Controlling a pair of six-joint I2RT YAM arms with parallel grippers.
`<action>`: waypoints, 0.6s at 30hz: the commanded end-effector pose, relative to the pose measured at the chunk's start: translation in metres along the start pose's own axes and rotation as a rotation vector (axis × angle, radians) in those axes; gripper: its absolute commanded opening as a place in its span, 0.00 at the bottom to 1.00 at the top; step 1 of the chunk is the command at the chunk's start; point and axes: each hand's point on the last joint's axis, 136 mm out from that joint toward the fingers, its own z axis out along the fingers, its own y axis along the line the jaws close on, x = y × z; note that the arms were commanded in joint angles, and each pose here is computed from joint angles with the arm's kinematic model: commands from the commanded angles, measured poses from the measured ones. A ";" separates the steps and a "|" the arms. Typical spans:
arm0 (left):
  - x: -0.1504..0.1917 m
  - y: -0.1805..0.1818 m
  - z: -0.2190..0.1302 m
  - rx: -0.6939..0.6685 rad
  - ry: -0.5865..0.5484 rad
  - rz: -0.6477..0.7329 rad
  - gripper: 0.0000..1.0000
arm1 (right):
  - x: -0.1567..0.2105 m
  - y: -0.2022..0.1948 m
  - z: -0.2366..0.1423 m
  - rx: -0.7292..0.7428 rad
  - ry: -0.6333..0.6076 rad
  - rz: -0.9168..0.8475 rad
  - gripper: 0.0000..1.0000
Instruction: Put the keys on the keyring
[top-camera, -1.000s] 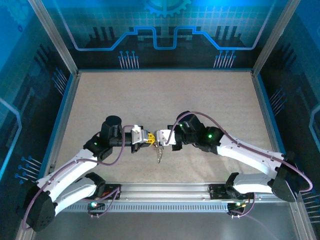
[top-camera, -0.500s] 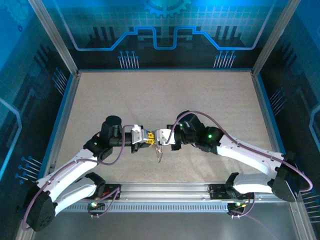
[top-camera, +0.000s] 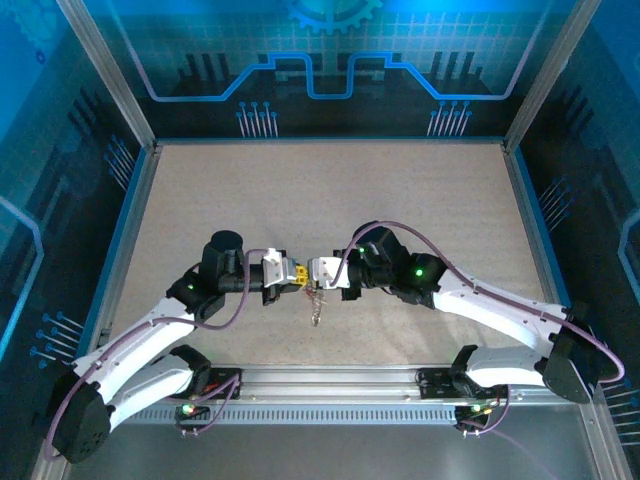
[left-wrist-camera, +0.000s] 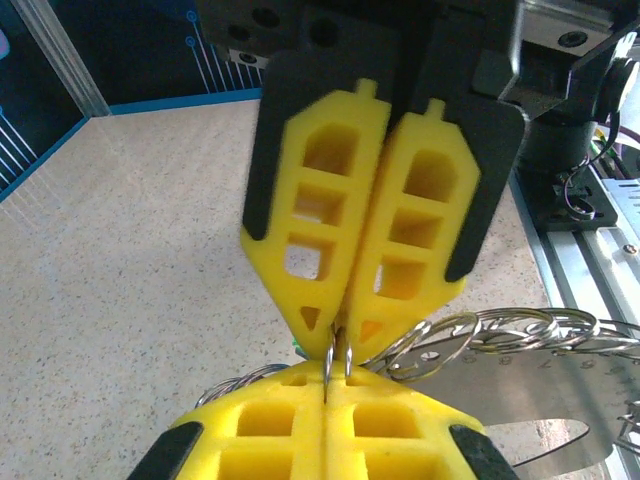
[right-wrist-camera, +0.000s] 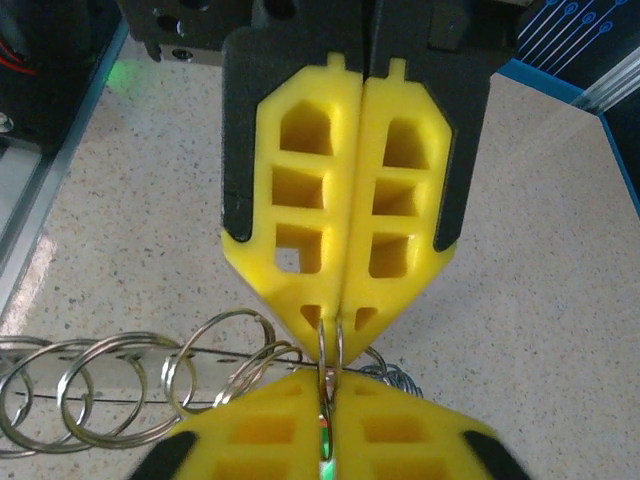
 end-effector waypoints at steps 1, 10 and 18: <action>-0.028 -0.010 -0.003 0.053 -0.104 0.052 0.00 | -0.028 -0.009 -0.016 0.029 -0.135 -0.018 0.21; -0.049 -0.013 -0.008 0.060 -0.223 0.063 0.00 | -0.021 -0.005 -0.044 0.032 -0.174 -0.005 0.27; -0.057 -0.013 -0.008 0.072 -0.264 0.049 0.00 | -0.024 0.001 -0.045 0.002 -0.206 0.006 0.23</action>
